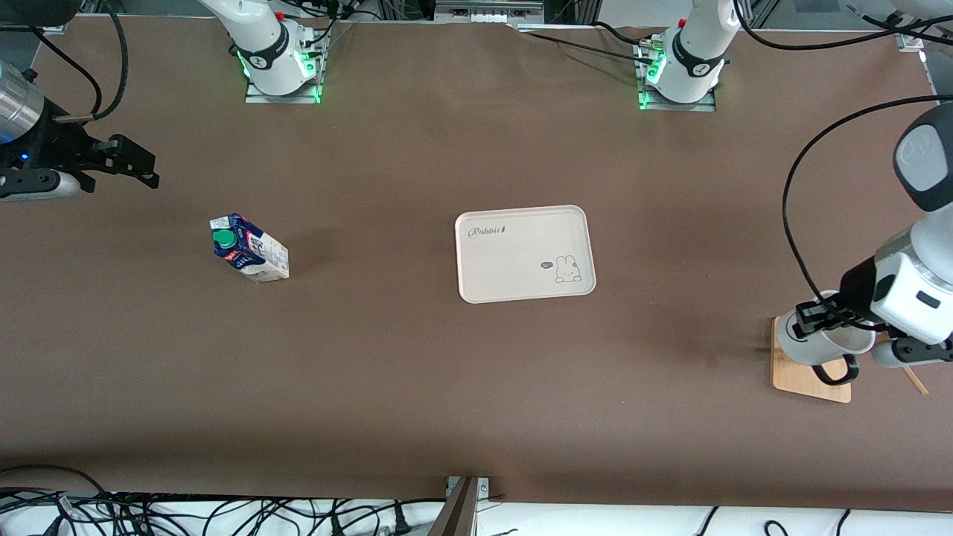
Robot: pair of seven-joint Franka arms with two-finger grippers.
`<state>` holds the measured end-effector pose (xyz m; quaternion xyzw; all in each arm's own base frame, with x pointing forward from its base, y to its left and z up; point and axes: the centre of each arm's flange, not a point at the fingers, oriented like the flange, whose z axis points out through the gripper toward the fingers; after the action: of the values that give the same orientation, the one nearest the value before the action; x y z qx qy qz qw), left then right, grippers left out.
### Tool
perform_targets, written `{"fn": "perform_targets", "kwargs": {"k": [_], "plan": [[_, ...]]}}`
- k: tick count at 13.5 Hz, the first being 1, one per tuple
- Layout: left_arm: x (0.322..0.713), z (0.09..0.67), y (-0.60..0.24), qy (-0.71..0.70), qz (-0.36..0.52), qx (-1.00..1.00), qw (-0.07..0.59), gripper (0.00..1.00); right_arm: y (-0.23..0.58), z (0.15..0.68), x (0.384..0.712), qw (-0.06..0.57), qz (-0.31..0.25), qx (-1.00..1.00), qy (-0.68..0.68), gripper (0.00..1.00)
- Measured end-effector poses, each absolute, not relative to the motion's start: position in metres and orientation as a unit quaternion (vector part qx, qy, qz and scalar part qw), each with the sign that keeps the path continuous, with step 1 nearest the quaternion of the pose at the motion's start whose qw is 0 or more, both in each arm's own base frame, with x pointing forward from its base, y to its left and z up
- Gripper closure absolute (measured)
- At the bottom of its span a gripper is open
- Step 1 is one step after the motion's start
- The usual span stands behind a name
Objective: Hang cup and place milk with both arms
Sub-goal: 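Hook the mug handle onto a stand peg with the left gripper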
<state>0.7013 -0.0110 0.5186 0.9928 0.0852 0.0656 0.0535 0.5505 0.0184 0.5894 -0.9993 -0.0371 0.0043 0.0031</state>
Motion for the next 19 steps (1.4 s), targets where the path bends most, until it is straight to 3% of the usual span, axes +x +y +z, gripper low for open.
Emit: {"fn": "perform_targets", "kwargs": {"k": [9, 19], "plan": [[0.687, 0.529, 0.006, 0.085, 0.037, 0.995, 0.049, 0.94, 0.017, 0.582, 0.556, 0.003, 0.01, -0.999, -0.036, 0.0], [0.671, 0.522, 0.101, 0.091, 0.005, 0.992, 0.084, 0.94, 0.019, 0.584, 0.556, 0.003, 0.008, -0.999, -0.037, 0.0]]}}
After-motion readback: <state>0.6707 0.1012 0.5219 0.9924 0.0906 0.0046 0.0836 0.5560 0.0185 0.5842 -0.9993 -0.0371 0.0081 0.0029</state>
